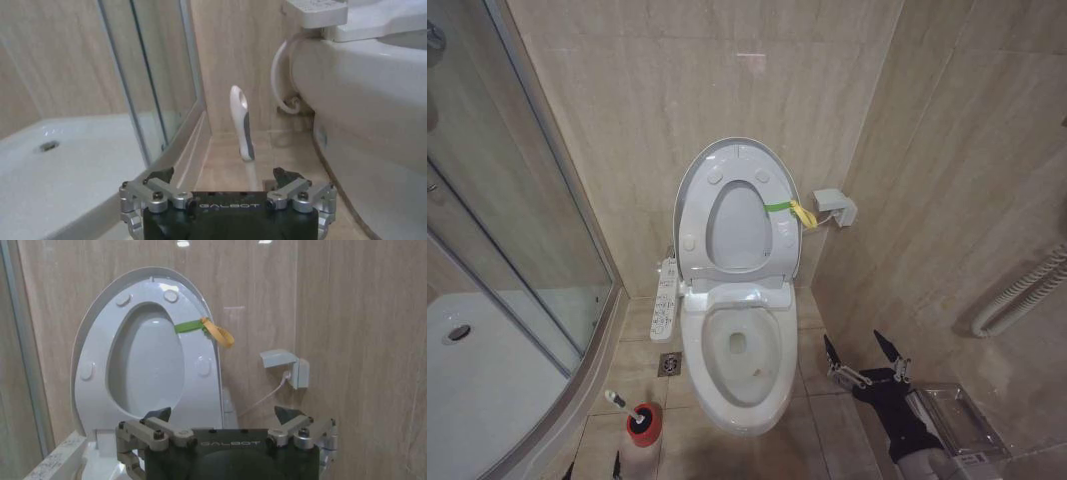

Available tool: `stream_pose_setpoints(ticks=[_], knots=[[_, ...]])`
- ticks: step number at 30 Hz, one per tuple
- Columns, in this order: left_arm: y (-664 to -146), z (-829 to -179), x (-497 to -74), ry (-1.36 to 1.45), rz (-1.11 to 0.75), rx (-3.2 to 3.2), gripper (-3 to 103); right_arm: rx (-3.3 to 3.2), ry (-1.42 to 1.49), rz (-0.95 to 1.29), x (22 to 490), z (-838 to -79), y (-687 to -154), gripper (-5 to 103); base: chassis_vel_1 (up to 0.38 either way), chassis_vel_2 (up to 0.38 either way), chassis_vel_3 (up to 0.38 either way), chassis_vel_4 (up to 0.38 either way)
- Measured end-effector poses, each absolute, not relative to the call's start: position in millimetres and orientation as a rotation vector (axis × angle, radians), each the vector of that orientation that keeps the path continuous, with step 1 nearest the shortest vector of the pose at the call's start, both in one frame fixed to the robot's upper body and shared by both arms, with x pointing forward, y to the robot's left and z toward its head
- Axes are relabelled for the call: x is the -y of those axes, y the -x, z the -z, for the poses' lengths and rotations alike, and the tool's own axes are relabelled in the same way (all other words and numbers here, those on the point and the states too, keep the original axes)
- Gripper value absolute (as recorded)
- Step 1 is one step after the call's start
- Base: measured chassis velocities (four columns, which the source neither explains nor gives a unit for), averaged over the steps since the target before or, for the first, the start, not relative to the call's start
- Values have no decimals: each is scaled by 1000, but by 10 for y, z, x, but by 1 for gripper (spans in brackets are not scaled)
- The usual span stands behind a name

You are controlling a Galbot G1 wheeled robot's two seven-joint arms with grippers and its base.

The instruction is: Open the toilet lid, clean the toilet bowl with a toilet brush, close the toilet lid, and flush.

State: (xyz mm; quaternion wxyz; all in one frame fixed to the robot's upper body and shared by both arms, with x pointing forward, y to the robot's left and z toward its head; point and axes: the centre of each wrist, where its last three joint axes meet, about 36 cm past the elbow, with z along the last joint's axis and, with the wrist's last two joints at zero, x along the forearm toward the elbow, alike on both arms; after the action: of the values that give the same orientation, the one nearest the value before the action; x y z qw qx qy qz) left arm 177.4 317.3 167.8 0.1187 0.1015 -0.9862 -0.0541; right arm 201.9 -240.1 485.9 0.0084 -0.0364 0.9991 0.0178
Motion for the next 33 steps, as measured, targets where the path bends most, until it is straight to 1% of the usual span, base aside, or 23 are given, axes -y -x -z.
stream_pose_setpoints(ticks=[4, 7, 13, 21, 26, 33], knots=[[-1938, -1582, -3286, -265, 184, 2916, 100, -3122, 114, -56, 2401, -4859, -2018, 100, 0, 0, 0, 0], [-2214, -1422, -3396, -234, 160, 2980, 100, -3122, 114, -56, 2401, -4859, -2019, 100, 0, 0, 0, 0], [-2366, -1383, -3467, -224, 186, 3000, 100, -3122, 114, -56, 2401, -4858, -2019, 100, 0, 0, 0, 0], [-2659, -1253, -3679, -212, 194, 3036, 98, -3122, 114, -55, 2401, -4859, -2019, 100, 0, 0, 0, 0], [-2761, -1265, -3673, -180, 189, 3050, 97, -3122, 114, -56, 2401, -4858, -2019, 100, 0, 0, 0, 0], [-2862, -1273, -3519, -113, 156, 3072, 97, -3122, 114, -56, 2401, -4858, -2018, 100, 0, 0, 0, 0]])
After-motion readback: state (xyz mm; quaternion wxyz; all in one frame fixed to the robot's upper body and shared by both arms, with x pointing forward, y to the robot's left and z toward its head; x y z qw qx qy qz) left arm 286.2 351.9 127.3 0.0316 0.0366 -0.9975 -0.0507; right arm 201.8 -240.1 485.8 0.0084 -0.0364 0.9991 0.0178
